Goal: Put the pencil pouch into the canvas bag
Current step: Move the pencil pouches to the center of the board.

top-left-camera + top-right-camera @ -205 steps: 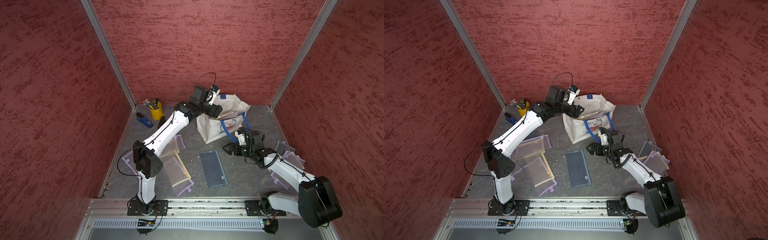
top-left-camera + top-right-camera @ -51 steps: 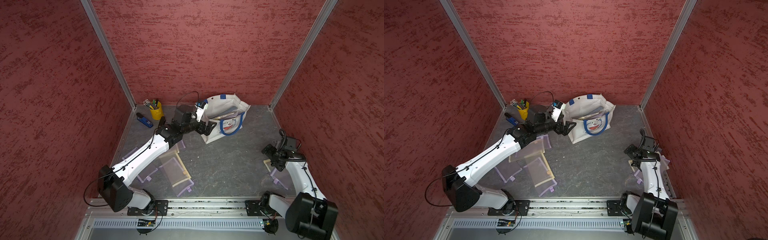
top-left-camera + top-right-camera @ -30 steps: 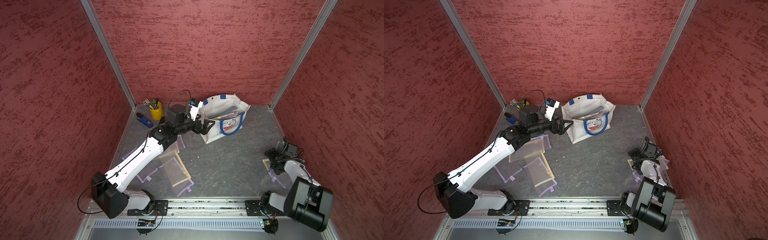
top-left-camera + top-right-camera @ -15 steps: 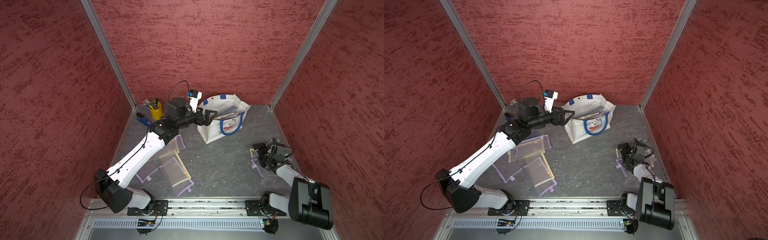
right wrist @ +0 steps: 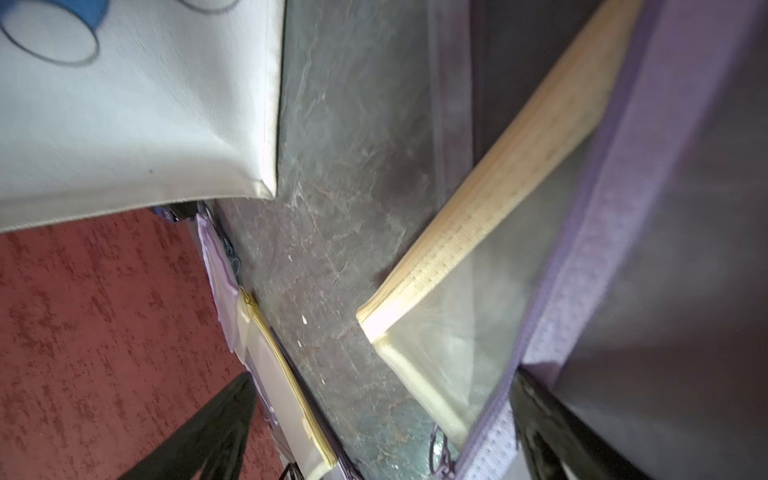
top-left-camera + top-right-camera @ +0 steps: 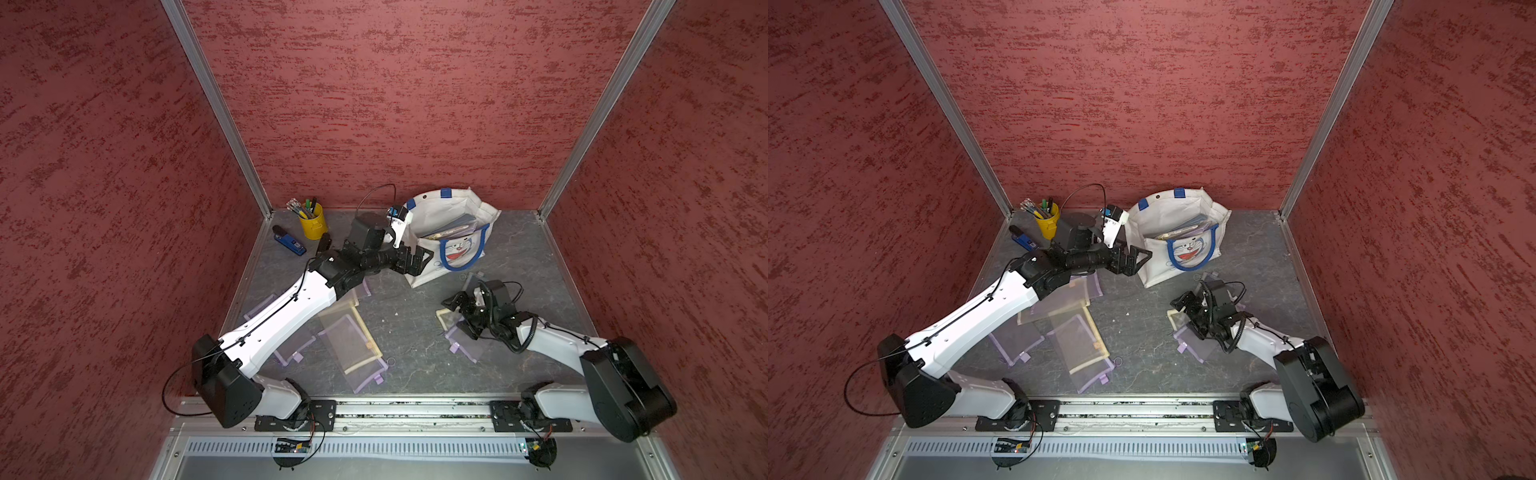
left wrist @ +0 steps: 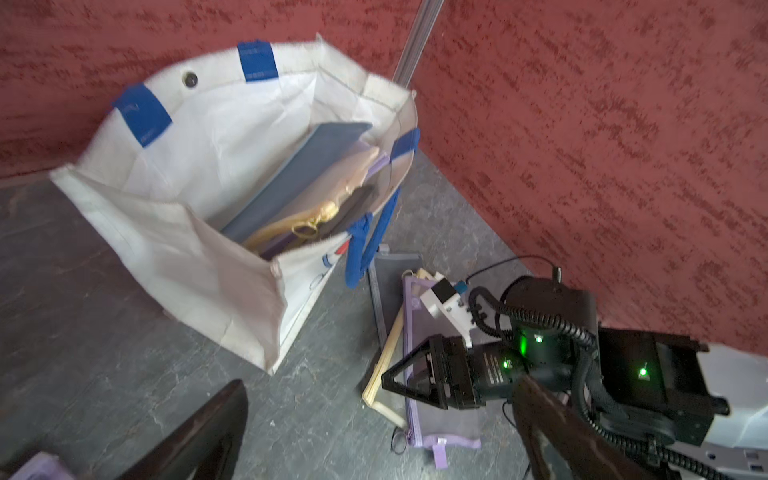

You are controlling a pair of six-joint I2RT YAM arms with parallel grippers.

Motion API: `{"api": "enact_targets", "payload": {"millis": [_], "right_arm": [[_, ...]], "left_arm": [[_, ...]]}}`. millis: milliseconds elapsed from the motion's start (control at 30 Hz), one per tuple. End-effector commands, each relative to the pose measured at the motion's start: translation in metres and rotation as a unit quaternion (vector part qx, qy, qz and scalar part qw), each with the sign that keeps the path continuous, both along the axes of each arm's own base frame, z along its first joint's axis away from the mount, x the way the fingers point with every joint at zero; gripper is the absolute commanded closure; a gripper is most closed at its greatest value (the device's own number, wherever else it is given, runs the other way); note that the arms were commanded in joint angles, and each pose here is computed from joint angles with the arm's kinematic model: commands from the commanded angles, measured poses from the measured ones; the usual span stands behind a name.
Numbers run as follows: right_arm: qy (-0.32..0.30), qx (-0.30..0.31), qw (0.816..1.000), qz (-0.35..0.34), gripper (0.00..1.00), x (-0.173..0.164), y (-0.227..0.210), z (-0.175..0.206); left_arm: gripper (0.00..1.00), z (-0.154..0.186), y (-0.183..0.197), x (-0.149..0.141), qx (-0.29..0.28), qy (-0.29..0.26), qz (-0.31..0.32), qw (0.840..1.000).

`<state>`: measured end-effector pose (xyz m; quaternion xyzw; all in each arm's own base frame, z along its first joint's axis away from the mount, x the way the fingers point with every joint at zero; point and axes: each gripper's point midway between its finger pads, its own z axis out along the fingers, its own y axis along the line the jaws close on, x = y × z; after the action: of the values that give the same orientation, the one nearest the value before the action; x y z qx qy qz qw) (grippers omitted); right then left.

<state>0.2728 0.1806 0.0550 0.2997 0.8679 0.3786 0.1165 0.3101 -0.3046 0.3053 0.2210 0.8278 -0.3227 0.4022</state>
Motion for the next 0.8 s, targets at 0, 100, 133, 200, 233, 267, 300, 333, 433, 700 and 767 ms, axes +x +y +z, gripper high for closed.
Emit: {"api": "enact_targets", "payload": {"millis": [0,100,133,200,233,267,300,333,433,700,767], "right_arm": [[0.008,-0.035,0.999,0.009,0.04,-0.004,-0.006,0.012],[-0.04,-0.079,0.995,0.039,0.03,-0.001,-0.013,0.048],[-0.052,-0.096,0.993,0.043,0.04,-0.002,-0.019,0.059],[-0.063,-0.116,0.99,0.042,0.07,-0.01,-0.028,0.072],[-0.063,-0.124,0.99,0.036,0.07,-0.015,-0.034,0.075],[-0.063,-0.134,0.989,0.025,0.07,-0.021,-0.043,0.077],[-0.062,-0.144,0.988,0.012,0.07,-0.027,-0.053,0.077],[-0.059,-0.15,0.987,-0.001,0.07,-0.032,-0.062,0.075],[-0.052,-0.142,0.988,-0.034,0.07,-0.044,-0.085,0.065],[-0.056,-0.154,0.986,-0.028,0.08,-0.043,-0.111,0.027],[-0.056,-0.161,0.985,-0.016,0.09,-0.035,-0.115,0.021]], "left_arm": [[0.0,-0.012,-0.007,-0.023,0.017,0.013,-0.032,0.999],[0.0,-0.035,-0.027,-0.042,0.035,0.043,-0.056,0.997],[0.0,-0.043,-0.033,-0.046,0.034,0.058,-0.056,0.996],[0.0,-0.058,-0.047,-0.053,0.019,0.091,-0.063,0.994],[0.0,-0.063,-0.054,-0.056,0.011,0.106,-0.067,0.992],[0.01,-0.068,-0.062,-0.06,0.004,0.121,-0.073,0.99],[0.02,-0.074,-0.071,-0.062,-0.003,0.139,-0.081,0.987],[0.02,-0.079,-0.078,-0.064,-0.008,0.155,-0.086,0.984],[0.07,-0.094,-0.099,-0.071,-0.018,0.202,-0.103,0.974],[0.2,-0.142,-0.116,-0.084,0.003,0.27,-0.103,0.957],[0.23,-0.154,-0.118,-0.082,-0.003,0.283,-0.091,0.955]]}}
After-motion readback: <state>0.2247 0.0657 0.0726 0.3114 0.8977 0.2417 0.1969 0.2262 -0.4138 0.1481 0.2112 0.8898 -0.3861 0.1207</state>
